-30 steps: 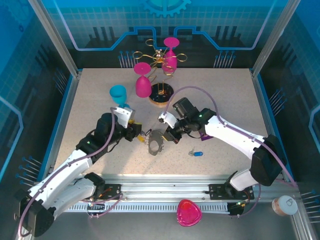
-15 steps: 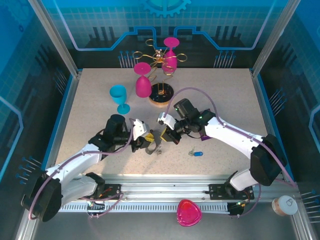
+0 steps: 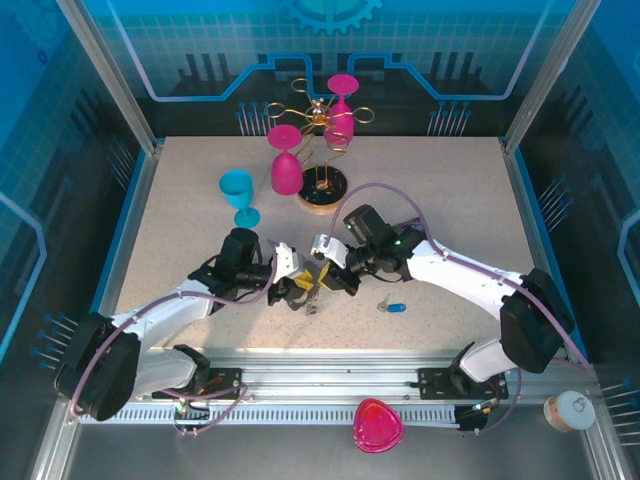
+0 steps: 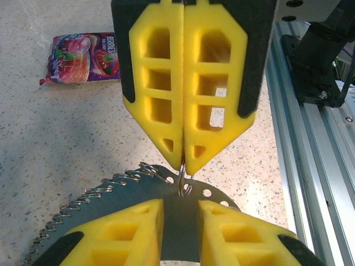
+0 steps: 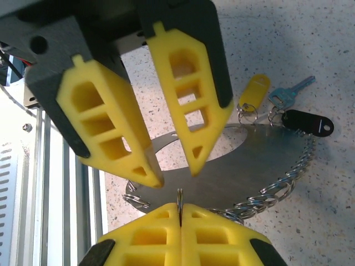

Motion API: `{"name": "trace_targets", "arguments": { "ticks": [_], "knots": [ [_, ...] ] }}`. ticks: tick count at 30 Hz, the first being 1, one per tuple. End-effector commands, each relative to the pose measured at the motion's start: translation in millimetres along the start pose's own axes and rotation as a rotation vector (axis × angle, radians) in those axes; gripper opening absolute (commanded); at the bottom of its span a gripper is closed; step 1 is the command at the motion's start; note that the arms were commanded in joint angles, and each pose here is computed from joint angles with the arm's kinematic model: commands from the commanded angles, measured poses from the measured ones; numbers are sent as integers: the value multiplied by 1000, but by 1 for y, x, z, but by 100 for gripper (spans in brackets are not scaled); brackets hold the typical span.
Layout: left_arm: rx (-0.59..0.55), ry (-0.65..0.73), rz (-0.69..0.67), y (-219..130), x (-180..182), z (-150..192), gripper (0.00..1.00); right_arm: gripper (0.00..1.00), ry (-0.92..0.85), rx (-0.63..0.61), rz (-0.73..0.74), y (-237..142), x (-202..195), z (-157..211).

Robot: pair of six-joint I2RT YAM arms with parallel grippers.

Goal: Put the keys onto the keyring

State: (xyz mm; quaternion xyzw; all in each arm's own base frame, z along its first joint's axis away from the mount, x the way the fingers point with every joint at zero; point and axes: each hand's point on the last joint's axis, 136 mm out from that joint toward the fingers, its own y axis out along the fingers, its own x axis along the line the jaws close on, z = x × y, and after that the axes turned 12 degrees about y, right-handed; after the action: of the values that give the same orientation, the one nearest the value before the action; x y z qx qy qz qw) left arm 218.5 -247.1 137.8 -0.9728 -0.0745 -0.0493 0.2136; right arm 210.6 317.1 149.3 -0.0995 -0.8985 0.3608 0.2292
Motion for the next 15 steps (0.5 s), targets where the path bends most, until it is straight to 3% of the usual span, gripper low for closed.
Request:
{"name": "trace_targets", "arguments": {
  "ticks": [1, 15],
  "knots": [
    [-56, 71, 38, 0, -4, -14, 23, 0, -66, -52, -5, -8, 10, -13],
    [-76, 98, 74, 0, -9, -18, 21, 0, -110, -65, -20, -2, 20, -26]
  ]
}}
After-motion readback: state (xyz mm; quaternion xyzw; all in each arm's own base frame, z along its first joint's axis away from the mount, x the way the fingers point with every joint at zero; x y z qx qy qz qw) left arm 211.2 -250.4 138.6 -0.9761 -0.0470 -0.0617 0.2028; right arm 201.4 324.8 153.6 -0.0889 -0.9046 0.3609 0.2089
